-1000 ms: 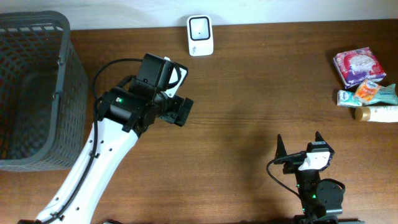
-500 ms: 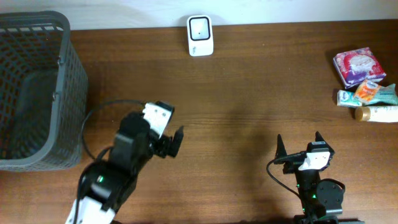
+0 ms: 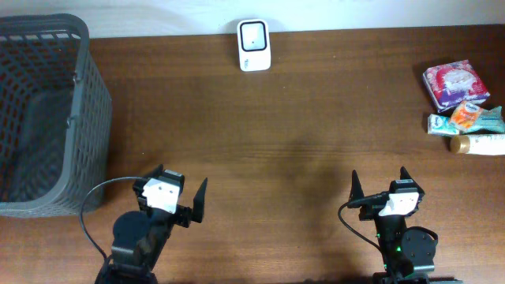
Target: Scan the item barcode
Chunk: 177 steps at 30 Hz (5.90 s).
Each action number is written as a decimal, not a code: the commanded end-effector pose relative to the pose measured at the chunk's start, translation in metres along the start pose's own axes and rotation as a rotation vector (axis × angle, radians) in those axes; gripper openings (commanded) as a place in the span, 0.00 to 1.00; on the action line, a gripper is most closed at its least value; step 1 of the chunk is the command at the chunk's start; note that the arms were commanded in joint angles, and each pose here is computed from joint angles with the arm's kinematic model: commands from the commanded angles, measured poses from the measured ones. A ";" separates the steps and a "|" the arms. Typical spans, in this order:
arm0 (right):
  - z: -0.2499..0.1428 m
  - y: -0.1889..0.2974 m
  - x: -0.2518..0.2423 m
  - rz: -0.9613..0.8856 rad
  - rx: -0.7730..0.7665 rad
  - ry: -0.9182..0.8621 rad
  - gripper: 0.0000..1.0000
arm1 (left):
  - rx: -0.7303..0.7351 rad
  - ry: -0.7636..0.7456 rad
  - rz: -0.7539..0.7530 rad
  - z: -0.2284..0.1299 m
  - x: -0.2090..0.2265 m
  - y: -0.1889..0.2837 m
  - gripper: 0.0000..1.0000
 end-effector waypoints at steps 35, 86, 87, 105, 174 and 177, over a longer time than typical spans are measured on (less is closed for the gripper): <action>-0.004 0.000 -0.002 -0.015 0.008 -0.004 0.99 | -0.349 0.236 0.383 -0.018 0.081 0.030 0.99; -0.004 0.000 -0.002 -0.015 0.008 -0.004 0.99 | -0.270 0.129 0.285 -0.026 0.066 0.022 0.99; -0.004 0.000 -0.002 -0.015 0.008 -0.004 0.99 | -0.270 0.129 0.285 -0.026 0.066 0.022 0.99; -0.004 0.000 -0.002 -0.015 0.008 -0.005 0.99 | -0.270 0.129 0.285 -0.026 0.066 0.022 0.99; -0.004 0.000 -0.002 -0.015 0.008 -0.004 0.99 | -0.270 0.129 0.285 -0.026 0.066 0.022 0.99; -0.004 0.000 -0.002 -0.015 0.008 -0.004 0.99 | -0.270 0.129 0.285 -0.026 0.066 0.022 0.99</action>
Point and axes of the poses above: each gripper's point midway between its finger pads, its own y axis back along the fingers, its own x axis along the line the jaws close on, z = x × y, the point moved 4 cm from there along y, back along the fingers, and after that the axes turned 14 degrees about y, right-handed, at the moved point
